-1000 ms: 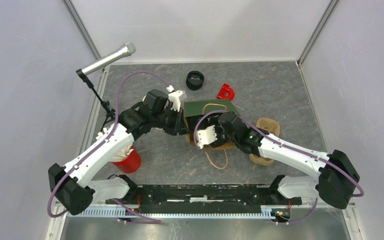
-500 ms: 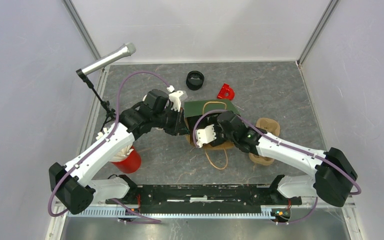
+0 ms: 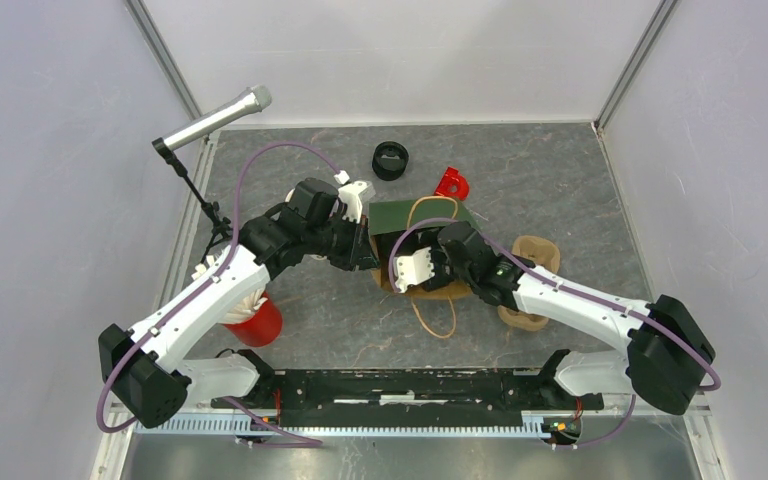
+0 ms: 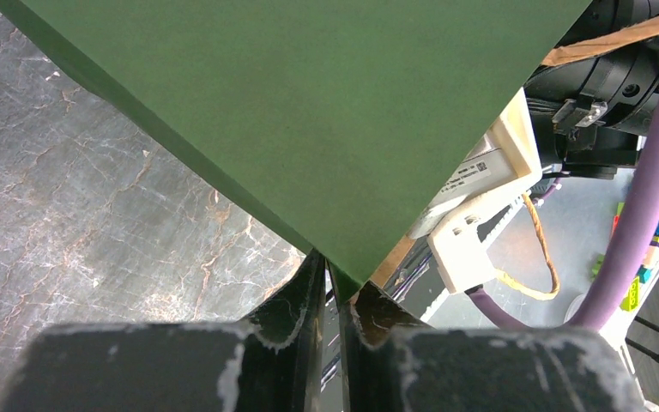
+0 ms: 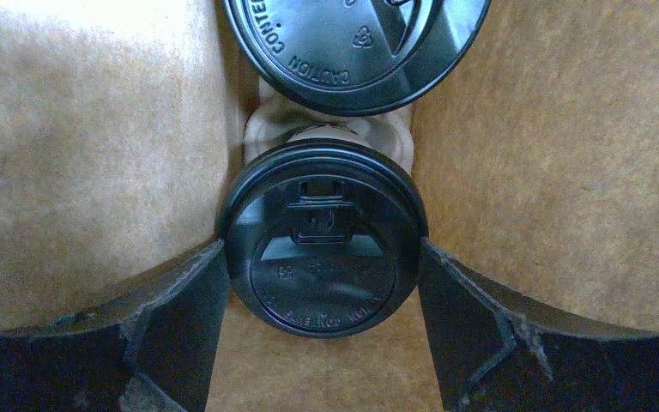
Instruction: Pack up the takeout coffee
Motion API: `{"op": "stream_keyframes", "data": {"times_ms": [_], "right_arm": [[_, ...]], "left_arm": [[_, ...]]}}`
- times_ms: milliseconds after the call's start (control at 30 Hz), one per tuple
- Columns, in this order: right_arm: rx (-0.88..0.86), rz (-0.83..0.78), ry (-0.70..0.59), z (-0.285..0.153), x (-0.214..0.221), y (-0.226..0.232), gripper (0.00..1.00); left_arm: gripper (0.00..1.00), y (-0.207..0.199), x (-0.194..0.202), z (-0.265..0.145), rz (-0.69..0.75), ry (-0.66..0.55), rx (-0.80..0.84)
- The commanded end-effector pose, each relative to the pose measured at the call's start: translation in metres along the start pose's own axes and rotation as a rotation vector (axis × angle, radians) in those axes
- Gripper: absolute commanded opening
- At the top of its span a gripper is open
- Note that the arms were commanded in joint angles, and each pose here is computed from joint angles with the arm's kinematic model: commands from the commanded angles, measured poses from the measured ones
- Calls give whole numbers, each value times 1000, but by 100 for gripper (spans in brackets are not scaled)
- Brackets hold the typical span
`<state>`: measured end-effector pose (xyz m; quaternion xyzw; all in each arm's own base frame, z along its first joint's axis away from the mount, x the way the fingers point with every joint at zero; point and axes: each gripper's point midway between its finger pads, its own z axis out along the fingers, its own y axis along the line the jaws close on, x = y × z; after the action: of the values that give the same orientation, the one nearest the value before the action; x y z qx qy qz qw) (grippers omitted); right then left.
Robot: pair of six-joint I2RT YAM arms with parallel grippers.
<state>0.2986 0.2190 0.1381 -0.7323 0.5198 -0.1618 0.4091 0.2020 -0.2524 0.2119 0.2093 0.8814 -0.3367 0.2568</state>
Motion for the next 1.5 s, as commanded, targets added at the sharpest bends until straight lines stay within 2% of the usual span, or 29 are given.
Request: {"op": "stream_keyframes", "data": {"times_ms": [0, 700, 1000, 1267, 1467], "right_arm": [[-16, 14, -6, 4, 2, 6, 50], [-19, 41, 66, -5, 12, 1, 50], [-50, 41, 69, -10, 12, 2, 50], [-18, 50, 69, -13, 9, -14, 48], [-42, 45, 80, -12, 12, -5, 47]], "left_arm": [[16, -18, -19, -9, 38, -51, 57], [14, -19, -22, -7, 34, -50, 62], [14, -18, -22, -5, 36, -49, 63], [14, -18, -22, -5, 34, -52, 60], [14, -19, -23, -6, 35, -56, 63]]}}
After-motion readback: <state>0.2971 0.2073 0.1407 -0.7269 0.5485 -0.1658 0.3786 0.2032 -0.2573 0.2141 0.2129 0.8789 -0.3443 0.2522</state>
